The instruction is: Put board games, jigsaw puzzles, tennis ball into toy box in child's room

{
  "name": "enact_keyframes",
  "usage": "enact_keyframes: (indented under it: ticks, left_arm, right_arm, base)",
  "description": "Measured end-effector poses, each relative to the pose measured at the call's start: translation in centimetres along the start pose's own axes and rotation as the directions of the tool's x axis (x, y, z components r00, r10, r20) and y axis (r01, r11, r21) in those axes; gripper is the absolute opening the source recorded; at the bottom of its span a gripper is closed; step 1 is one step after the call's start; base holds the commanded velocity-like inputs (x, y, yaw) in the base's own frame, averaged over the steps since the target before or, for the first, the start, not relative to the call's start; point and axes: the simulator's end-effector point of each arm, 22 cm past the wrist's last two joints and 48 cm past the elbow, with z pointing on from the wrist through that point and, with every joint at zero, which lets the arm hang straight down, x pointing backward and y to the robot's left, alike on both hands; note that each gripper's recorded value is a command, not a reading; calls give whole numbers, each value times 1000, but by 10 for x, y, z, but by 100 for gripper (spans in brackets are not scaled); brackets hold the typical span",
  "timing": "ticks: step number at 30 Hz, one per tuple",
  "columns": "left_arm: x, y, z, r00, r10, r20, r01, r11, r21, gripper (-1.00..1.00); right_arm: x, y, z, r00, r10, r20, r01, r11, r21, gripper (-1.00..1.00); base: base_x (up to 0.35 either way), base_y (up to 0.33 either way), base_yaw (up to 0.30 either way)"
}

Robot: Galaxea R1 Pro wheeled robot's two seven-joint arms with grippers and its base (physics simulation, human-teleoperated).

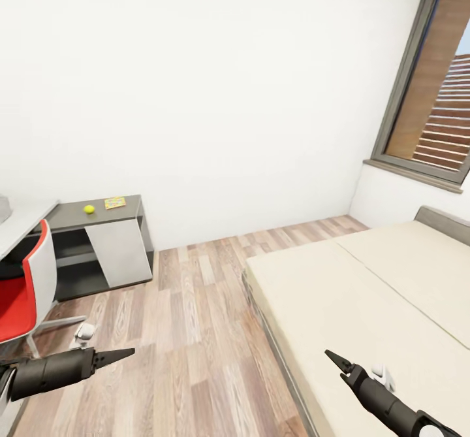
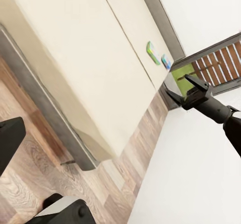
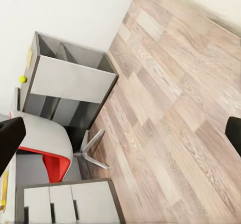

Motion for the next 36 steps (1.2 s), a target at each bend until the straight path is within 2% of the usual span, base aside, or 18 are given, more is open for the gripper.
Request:
enact_keyframes:
  ticks: [36]
  left_arm:
    - [4, -2, 5, 1000, 2, -17, -2, 1000, 6, 100]
  right_arm:
    - [1, 1, 1, 1000, -1, -3, 1, 1000, -3, 100]
  base:
    - [-26, 0, 281]
